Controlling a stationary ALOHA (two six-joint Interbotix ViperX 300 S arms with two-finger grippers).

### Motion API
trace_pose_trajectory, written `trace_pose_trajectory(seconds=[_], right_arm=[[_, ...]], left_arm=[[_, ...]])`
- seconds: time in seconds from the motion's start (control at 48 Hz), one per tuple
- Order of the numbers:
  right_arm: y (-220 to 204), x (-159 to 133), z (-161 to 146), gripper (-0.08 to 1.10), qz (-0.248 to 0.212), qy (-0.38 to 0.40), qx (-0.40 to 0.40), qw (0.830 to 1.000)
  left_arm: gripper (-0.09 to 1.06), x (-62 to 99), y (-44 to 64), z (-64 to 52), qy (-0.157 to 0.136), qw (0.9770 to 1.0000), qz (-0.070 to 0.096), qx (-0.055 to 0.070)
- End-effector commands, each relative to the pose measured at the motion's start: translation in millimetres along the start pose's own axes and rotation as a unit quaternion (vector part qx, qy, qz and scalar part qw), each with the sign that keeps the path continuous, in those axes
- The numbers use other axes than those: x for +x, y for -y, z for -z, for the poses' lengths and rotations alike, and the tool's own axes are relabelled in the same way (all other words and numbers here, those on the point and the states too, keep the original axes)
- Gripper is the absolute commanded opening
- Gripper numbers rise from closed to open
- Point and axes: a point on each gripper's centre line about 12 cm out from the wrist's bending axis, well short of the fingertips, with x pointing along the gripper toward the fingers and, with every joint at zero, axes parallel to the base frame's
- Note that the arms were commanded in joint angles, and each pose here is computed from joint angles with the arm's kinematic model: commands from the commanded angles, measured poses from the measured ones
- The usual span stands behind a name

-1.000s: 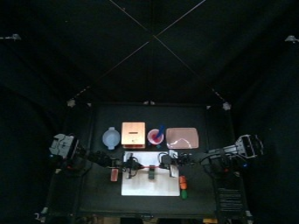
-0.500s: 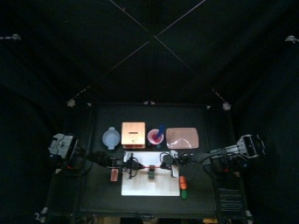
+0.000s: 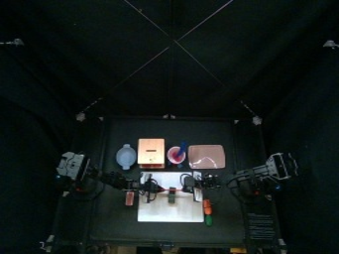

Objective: Cut the sushi into 4 pieces with the knife
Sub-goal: Cut the sushi into 4 pieces

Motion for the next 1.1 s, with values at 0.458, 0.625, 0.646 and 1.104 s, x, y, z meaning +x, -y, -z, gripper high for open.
trace_pose_trajectory(seconds=[0.458,0.625,0.646,1.104], right_arm=[[4,48,24,0.21,0.006,-0.036,0.017,0.999],[4,50,24,0.21,0.007,-0.042,0.014,0.999],[4,49,23,0.21,0.007,-0.041,0.014,0.999],[26,19,-4,0.21,0.032,-0.019,0.005,0.999]], left_arm=[[0.15,25.3,-4.1,29.0,-0.039,0.9988,-0.023,-0.017],[0.15,28.5,-6.1,33.2,-0.05,0.9982,-0.027,-0.02],[0.15,28.2,-6.7,32.3,-0.05,0.9982,-0.027,-0.02],[0.15,20.1,-35.1,9.8,-0.021,0.9976,-0.057,-0.035]])
